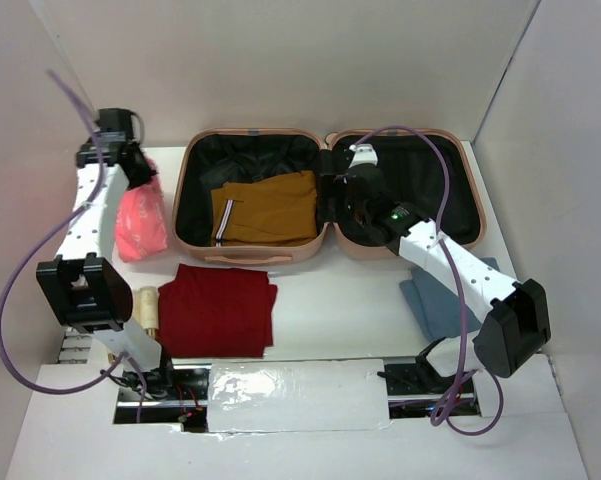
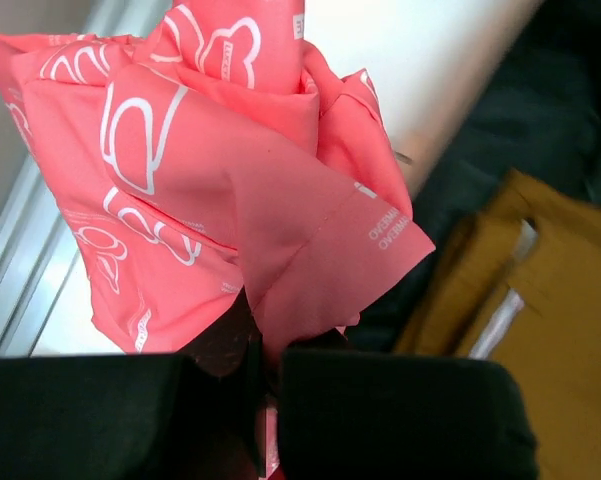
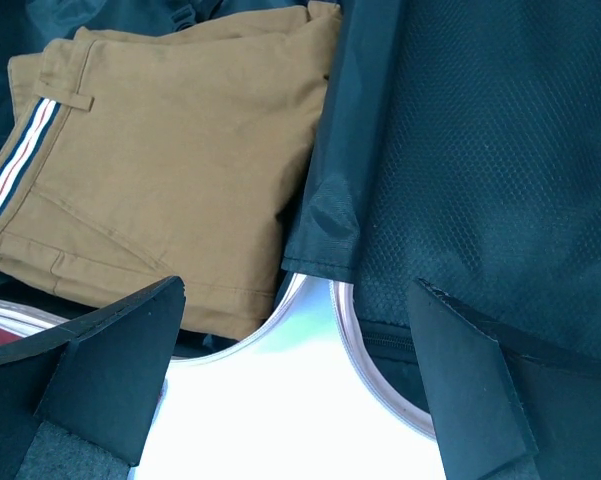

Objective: Pack the luggage

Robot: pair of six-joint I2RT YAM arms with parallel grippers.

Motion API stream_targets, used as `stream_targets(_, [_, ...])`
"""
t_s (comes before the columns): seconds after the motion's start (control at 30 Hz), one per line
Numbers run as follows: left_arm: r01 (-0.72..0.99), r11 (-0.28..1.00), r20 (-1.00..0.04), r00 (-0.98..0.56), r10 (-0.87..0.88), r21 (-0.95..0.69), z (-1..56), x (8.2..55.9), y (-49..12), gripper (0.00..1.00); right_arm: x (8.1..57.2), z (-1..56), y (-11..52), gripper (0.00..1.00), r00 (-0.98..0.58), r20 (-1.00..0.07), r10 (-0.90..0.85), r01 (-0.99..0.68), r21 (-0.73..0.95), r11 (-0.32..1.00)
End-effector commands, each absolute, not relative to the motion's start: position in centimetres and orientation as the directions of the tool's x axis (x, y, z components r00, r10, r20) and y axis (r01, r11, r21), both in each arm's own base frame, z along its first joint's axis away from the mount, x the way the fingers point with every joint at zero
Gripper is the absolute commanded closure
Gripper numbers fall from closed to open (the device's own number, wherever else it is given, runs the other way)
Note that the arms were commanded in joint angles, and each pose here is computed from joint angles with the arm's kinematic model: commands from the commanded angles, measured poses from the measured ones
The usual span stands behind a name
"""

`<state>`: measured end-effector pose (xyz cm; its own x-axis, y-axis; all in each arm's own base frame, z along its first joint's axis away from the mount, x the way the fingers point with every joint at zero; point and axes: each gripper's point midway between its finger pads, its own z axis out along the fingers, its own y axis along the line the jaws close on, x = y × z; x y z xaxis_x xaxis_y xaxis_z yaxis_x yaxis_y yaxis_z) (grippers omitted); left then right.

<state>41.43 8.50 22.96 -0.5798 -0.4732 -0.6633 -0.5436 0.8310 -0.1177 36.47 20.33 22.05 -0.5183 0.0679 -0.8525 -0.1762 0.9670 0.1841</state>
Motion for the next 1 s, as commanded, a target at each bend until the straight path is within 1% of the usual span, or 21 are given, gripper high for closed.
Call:
stream_targets(0.0, [-0.281, 0.953, -0.753, -0.602, -0.266, -0.112, 26.5, 43.8, 1.1, 1.0, 36.5, 23.7, 19.8, 0.01, -0.478, -0.87, 0.121, -0.151, 0.216, 0.965])
stream_targets(0.07, [-0.052, 0.989, -0.806, -0.574, -0.142, -0.137, 28.3, 45.4, -4.9, 1.0, 36.5, 23.7, 19.8, 0.01, -0.478, -0.87, 0.121, -0.15, 0.216, 0.965])
stream_targets(0.1, [0.007, 0.991, -0.825, -0.555, -0.106, -0.132, 28.9, 45.7, -6.7, 1.0, 36.5, 23.7, 19.8, 0.01, -0.478, -0.87, 0.121, -0.15, 0.216, 0.965])
stream_targets(0.13, [0.093, 0.989, -0.831, -0.554, -0.044, -0.114, 28.6, 45.8, -10.1, 1.0, 36.5, 23.7, 19.8, 0.01, -0.478, -0.87, 0.121, -0.15, 0.216, 0.965])
stream_targets(0.17, [0.147, 0.987, -0.852, -0.524, 0.023, -0.064, 29.0, 46.4, -11.5, 1.0, 36.5, 23.7, 19.8, 0.01, -0.478, -0.87, 0.121, -0.15, 0.216, 0.965])
stream_targets(0.27, [0.261, 0.965, -0.824, -0.542, 0.166, 0.023, 26.3, 46.3, -16.7, 1.0, 37.0, 24.0, 19.4, 0.01, -0.472, -0.87, 0.144, -0.143, 0.237, 0.961])
stream_targets(0.37, [0.279, 0.959, -0.783, -0.583, 0.217, 0.058, 23.2, 45.3, -18.5, 1.0, 37.4, 23.9, 19.8, 0.01, -0.491, -0.857, 0.155, -0.148, 0.257, 0.955])
stream_targets(0.43, [0.243, 0.97, -0.733, -0.655, 0.183, 0.025, 20.2, 43.8, -18.1, 1.0, 37.8, 24.0, 19.3, 0.01, -0.505, -0.846, 0.173, -0.137, 0.276, 0.951])
stream_targets(0.47, [0.236, 0.972, -0.73, -0.664, 0.162, 0.0, 20.2, 42.9, -18.1, 1.0, 37.7, 24.0, 19.6, 0.01, -0.514, -0.841, 0.17, -0.156, 0.286, 0.945])
stream_targets(0.5, [0.233, 0.972, -0.69, -0.706, 0.16, -0.013, 18.0, 41.3, -17.7, 1.0, 37.8, 24.0, 19.4, 0.01, -0.516, -0.839, 0.174, -0.155, 0.291, 0.944])
stream_targets(0.53, [0.263, 0.963, -0.682, -0.714, 0.158, -0.053, 17.6, 40.1, -18.6, 1.0, 38.1, 24.3, 19.3, 0.01, -0.508, -0.841, 0.185, -0.16, 0.302, 0.94])
stream_targets(0.57, [0.282, 0.956, -0.702, -0.697, 0.149, -0.077, 17.6, 39.9, -19.0, 1.0, 38.0, 24.0, 19.6, 0.01, -0.516, -0.835, 0.191, -0.166, 0.316, 0.934])
stream_targets(0.6, [0.328, 0.941, -0.702, -0.69, 0.179, -0.083, 17.0, 38.1, -19.7, 1.0, 38.2, 24.4, 19.7, 0.01, -0.509, -0.837, 0.2, -0.181, 0.332, 0.926])
stream_targets(0.67, [0.404, 0.911, -0.709, -0.667, 0.229, -0.085, 16.6, 37.0, -21.2, 1.0, 38.4, 24.2, 19.8, 0.01, -0.517, -0.831, 0.203, -0.193, 0.344, 0.919])
stream_targets(0.7, [0.414, 0.906, -0.716, -0.658, 0.233, -0.086, 17.0, 36.8, -21.6, 0.98, 38.8, 23.1, 19.9, 0.01, -0.545, -0.813, 0.208, -0.186, 0.358, 0.915])
stream_targets(0.73, [0.408, 0.91, -0.709, -0.664, 0.237, -0.079, 16.8, 36.7, -21.3, 0.87, 39.0, 23.5, 20.4, 0.01, -0.541, -0.814, 0.21, -0.204, 0.369, 0.907])
stream_targets(0.77, [0.421, 0.904, -0.711, -0.659, 0.245, -0.079, 17.2, 36.4, -21.9, 0.71, 39.2, 23.5, 20.8, 0.01, -0.549, -0.81, 0.206, -0.214, 0.375, 0.902])
stream_targets(0.8, [0.411, 0.907, -0.71, -0.665, 0.231, -0.09, 17.5, 36.4, -21.9, 0.01, 39.3, 23.0, 21.6, 0.01, -0.567, -0.8, 0.197, -0.238, 0.388, 0.89])
stream_targets(0.87, [0.394, 0.912, -0.723, -0.662, 0.198, -0.112, 18.7, 36.3, -22.0, 0.01, 40.0, 23.7, 22.5, 0.01, -0.563, -0.802, 0.199, -0.267, 0.404, 0.875])
stream_targets(0.9, [0.377, 0.919, -0.74, -0.65, 0.176, -0.112, 19.7, 36.5, -21.8, 0.01, 40.3, 23.1, 23.2, 0.01, -0.584, -0.79, 0.187, -0.281, 0.413, 0.866])
stream_targets(0.97, [0.295, 0.949, -0.749, -0.653, 0.114, -0.113, 21.2, 36.7, -20.4, 0.01, 41.0, 23.6, 24.2, 0.01, -0.576, -0.802, 0.159, -0.316, 0.398, 0.861])
